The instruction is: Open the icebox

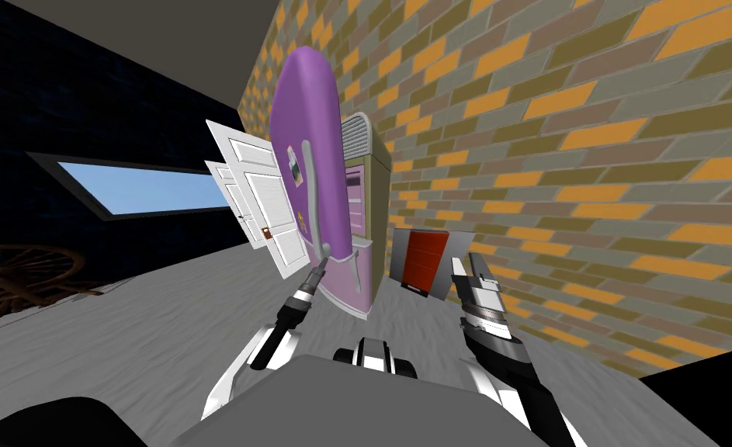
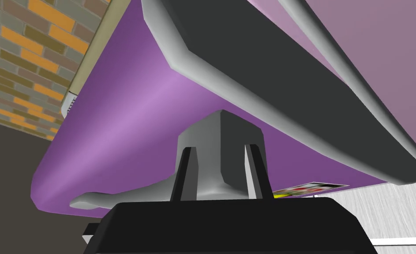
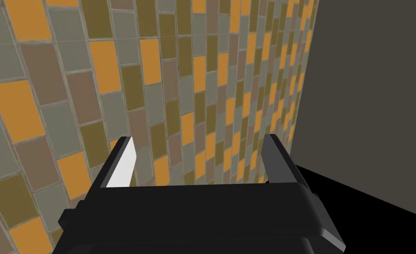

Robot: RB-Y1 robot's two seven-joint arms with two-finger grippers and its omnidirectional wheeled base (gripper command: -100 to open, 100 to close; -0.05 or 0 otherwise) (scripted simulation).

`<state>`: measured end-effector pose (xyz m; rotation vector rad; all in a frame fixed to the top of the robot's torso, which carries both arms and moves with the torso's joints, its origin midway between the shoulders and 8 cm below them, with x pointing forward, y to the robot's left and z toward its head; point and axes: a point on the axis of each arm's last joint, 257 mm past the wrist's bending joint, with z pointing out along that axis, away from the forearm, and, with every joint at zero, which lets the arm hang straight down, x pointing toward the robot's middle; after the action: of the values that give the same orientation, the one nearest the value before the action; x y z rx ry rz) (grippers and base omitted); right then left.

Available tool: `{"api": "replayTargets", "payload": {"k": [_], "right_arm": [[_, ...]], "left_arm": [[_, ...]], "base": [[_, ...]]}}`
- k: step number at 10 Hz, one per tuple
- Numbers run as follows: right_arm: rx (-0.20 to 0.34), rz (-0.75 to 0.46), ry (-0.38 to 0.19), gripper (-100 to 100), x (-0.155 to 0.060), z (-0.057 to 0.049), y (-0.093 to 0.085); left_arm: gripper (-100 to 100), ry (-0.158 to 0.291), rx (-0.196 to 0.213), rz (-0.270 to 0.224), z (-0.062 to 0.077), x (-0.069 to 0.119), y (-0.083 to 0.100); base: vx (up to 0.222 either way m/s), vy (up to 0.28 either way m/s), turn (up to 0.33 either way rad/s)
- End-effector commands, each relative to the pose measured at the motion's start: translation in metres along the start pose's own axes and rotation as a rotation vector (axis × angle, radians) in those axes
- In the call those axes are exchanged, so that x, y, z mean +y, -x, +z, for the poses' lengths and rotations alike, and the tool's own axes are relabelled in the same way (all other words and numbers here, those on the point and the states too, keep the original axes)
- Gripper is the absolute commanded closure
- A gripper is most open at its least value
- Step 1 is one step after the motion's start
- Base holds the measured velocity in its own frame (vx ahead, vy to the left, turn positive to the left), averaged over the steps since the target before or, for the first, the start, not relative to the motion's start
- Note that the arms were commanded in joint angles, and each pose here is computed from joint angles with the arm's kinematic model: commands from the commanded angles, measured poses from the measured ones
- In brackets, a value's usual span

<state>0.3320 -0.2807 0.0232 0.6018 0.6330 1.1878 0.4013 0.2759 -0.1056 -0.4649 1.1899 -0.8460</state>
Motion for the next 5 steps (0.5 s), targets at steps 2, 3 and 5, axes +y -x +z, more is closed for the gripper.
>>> {"api": "replayTargets", "payload": {"k": [2, 3, 5], "right_arm": [[0.000, 0.000, 0.000, 0, 0.000, 0.000, 0.000], [0.000, 0.000, 0.000, 0, 0.000, 0.000, 0.000], [0.000, 0.000, 0.000, 0, 0.000, 0.000, 0.000]], "left_arm": [[100, -0.070, 0.036, -0.020, 0.004, -0.024, 0.000], [100, -0.070, 0.036, -0.020, 0.004, -0.024, 0.000], [100, -0.050, 0.066, -0.030, -0.001, -0.018, -0.010]], "base": [[-0.214, 0.294, -0.135], [-0.197, 0.252, -0.049], [-0.177, 0.187, -0.052]]}}
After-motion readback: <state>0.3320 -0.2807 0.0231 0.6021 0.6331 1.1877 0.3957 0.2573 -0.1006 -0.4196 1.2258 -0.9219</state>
